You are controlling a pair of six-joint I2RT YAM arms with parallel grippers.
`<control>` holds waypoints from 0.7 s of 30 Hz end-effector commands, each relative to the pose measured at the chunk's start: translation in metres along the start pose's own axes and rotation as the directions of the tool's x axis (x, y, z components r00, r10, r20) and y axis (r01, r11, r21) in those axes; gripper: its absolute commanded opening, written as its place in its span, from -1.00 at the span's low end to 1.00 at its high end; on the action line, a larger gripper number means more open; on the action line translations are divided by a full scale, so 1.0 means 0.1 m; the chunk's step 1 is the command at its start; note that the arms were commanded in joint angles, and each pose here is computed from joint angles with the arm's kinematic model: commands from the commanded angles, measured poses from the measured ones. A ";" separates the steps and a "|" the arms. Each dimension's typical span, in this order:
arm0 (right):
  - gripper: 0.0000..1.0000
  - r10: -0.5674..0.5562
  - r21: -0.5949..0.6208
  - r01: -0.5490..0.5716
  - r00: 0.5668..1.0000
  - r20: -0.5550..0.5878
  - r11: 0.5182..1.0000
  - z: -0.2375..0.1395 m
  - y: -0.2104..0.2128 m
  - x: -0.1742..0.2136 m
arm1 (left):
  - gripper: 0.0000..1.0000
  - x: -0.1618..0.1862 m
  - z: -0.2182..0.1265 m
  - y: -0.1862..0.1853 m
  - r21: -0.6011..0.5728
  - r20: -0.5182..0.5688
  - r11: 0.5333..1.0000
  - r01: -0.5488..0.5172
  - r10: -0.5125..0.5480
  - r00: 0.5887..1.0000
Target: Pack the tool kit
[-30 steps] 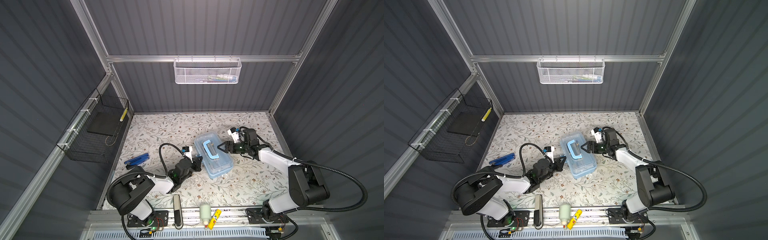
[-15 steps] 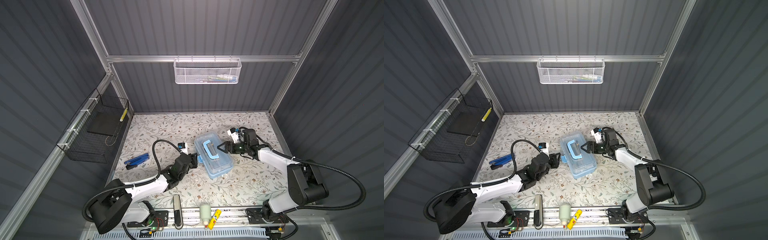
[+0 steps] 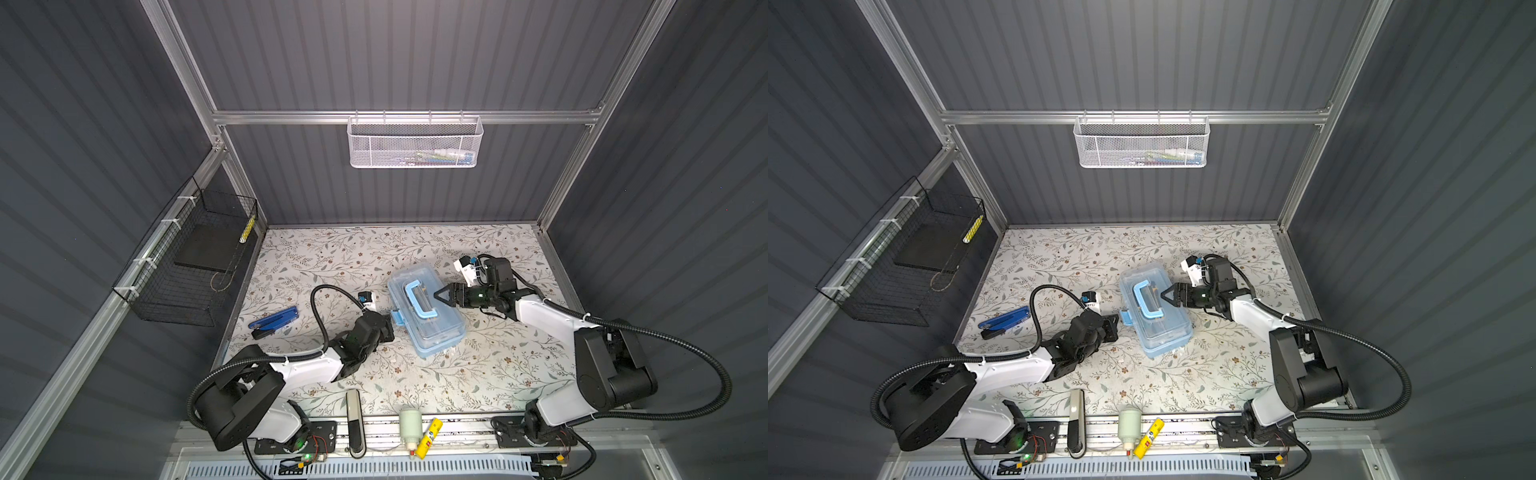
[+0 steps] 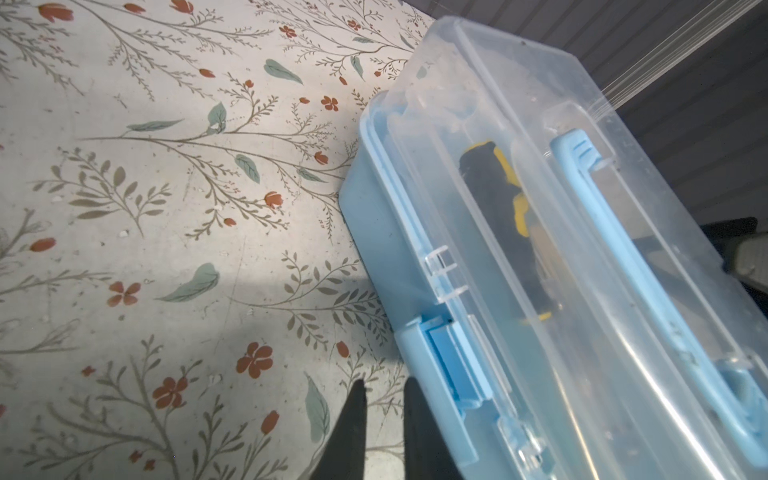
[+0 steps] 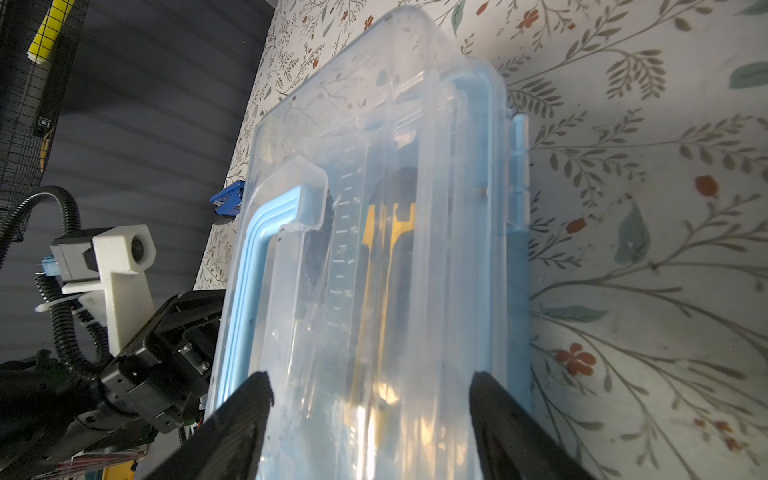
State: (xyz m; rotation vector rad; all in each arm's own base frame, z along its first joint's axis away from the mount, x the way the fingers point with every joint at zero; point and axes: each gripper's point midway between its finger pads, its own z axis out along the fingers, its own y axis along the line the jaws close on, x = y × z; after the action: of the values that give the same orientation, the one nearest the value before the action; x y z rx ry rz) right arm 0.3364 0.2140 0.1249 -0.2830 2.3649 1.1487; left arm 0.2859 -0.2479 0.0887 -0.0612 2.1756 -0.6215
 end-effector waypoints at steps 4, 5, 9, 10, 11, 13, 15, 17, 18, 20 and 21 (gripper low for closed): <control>0.53 0.010 -0.060 -0.013 0.998 -0.061 0.998 0.09 0.11 0.12 | -0.83 0.00 0.04 0.03 -0.012 -0.014 1.000 0.013 -0.014 1.000; 0.53 0.010 -0.059 -0.014 0.998 -0.062 0.998 0.09 0.11 0.12 | -0.84 0.01 0.05 0.02 -0.009 -0.016 1.000 0.015 -0.015 1.000; 0.53 0.004 -0.058 -0.008 0.998 -0.058 0.998 0.08 0.11 0.11 | -0.91 0.03 0.09 -0.03 0.015 -0.028 1.000 0.019 -0.019 0.999; 0.54 0.004 -0.057 -0.007 0.998 -0.058 0.998 0.08 0.11 0.11 | -0.92 0.03 0.10 -0.06 0.029 -0.024 0.999 0.021 -0.020 1.000; 0.54 0.005 -0.056 -0.008 0.998 -0.060 0.998 0.08 0.11 0.11 | -0.93 0.02 0.09 -0.08 0.043 -0.022 0.999 0.022 -0.021 1.000; 0.54 0.006 -0.056 -0.010 0.998 -0.061 0.998 0.08 0.10 0.12 | -0.93 -0.01 0.07 -0.13 0.073 -0.007 0.997 0.027 -0.027 1.000; 0.54 0.007 -0.054 -0.011 0.998 -0.062 0.998 0.09 0.10 0.12 | -0.94 -0.03 0.05 -0.15 0.089 0.004 0.996 0.029 -0.030 1.000; 0.54 0.008 -0.054 -0.011 0.998 -0.062 0.998 0.09 0.09 0.13 | -0.94 -0.05 0.03 -0.16 0.099 0.015 0.995 0.030 -0.032 0.999; 0.53 0.008 -0.054 -0.011 0.998 -0.062 0.998 0.09 0.09 0.13 | -0.94 -0.07 0.02 -0.17 0.103 0.021 0.994 0.029 -0.031 0.999; 0.53 0.008 -0.054 -0.011 0.998 -0.061 0.999 0.08 0.09 0.13 | -0.94 -0.09 0.00 -0.17 0.110 0.029 0.994 0.025 -0.028 0.999; 0.54 0.006 -0.053 -0.009 0.998 -0.060 0.999 0.08 0.10 0.12 | -0.94 -0.09 -0.01 -0.18 0.116 0.030 0.993 0.025 -0.029 0.999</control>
State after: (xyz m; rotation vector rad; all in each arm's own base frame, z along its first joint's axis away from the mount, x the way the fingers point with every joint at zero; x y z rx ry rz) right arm 0.3321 0.2202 0.1231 -0.3047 2.3713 1.1835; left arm 0.2878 -0.2621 0.0948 -0.0481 2.1438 -0.7253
